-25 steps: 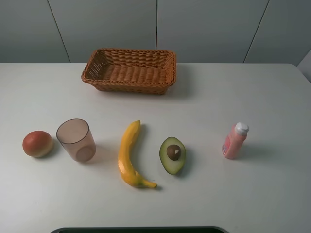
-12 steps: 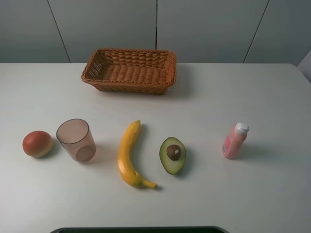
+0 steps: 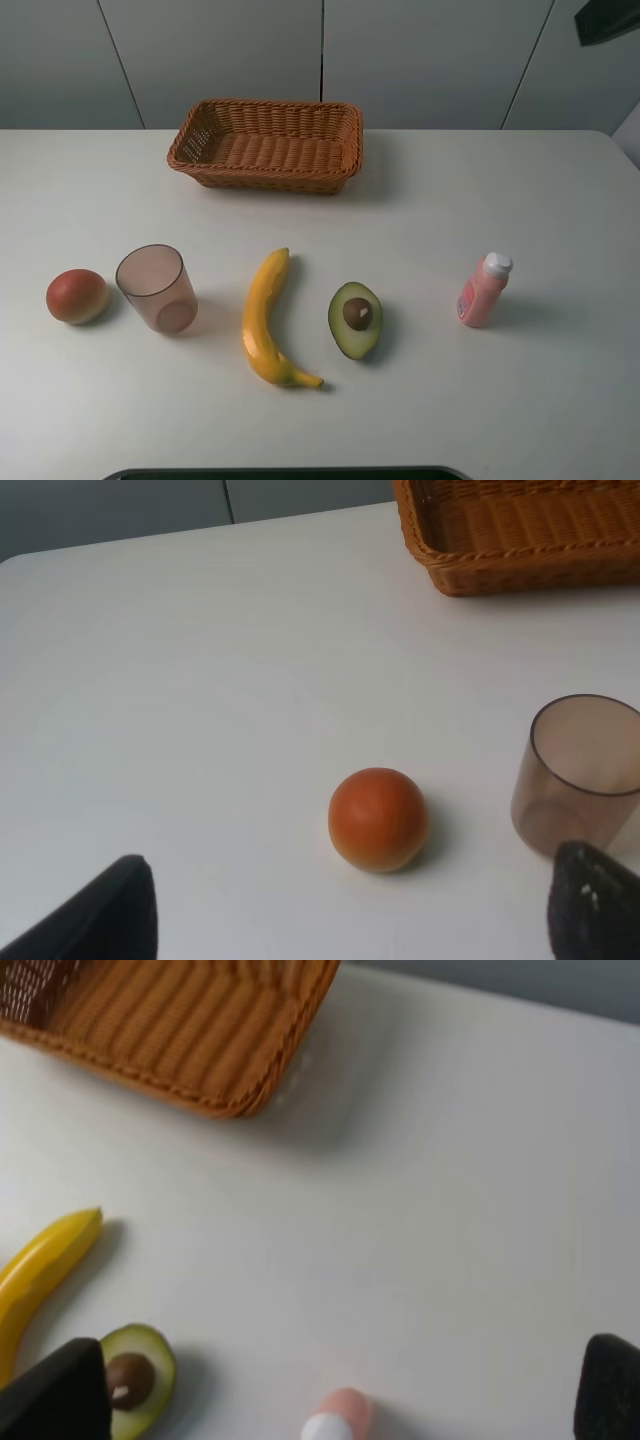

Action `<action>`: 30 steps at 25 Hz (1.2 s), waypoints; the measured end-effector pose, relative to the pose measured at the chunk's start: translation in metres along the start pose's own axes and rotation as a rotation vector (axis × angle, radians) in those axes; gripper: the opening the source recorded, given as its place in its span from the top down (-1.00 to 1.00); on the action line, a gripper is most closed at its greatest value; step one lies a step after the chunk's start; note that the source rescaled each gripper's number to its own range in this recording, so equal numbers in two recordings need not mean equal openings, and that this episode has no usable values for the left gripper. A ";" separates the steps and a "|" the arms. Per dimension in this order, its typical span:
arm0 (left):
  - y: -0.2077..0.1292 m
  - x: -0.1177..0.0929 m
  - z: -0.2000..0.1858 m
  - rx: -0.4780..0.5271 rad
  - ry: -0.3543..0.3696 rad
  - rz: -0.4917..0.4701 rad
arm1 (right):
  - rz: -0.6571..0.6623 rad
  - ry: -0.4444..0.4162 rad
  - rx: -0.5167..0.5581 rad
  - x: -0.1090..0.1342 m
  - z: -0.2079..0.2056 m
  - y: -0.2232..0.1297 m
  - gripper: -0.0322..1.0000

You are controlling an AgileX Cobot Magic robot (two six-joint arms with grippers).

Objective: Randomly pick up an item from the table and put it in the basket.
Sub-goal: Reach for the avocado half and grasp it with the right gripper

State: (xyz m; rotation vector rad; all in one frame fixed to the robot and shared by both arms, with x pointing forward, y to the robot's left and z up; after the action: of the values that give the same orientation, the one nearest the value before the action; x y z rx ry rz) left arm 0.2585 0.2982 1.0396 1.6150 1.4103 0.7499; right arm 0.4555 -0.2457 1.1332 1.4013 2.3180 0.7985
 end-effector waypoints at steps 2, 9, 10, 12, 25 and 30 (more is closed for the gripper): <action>0.000 0.000 0.000 0.000 0.000 0.000 | -0.023 0.044 0.070 0.011 0.028 0.006 -1.00; 0.000 0.000 0.000 0.000 0.000 0.000 | -0.063 0.100 0.302 0.056 0.109 0.008 -1.00; 0.000 0.000 0.000 0.000 0.000 0.000 | -0.064 0.102 0.334 0.061 0.120 0.006 -1.00; 0.000 0.000 0.000 0.000 0.000 0.000 | -0.073 0.110 0.385 0.073 0.139 0.002 -1.00; 0.000 0.000 0.000 0.000 0.000 0.000 | 0.086 0.044 0.565 0.113 0.230 -0.054 -1.00; 0.000 0.000 0.000 0.000 0.000 0.000 | 0.124 0.046 0.553 0.119 0.238 -0.076 -1.00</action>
State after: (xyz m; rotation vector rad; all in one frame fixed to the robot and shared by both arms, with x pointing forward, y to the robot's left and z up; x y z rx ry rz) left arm 0.2585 0.2982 1.0396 1.6150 1.4103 0.7499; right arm 0.4723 -0.0974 0.9001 1.7688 2.6292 0.2147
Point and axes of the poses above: a point on each arm's last joint axis where the gripper is mounted, z pointing out along that axis toward the gripper, x along the wrist's bending axis when the last joint is at zero, y = z × x, the point moved 3 cm from there along z, pointing out along that axis toward the gripper, and after that the axes turned 7 degrees about -z, right-handed, at the moved point
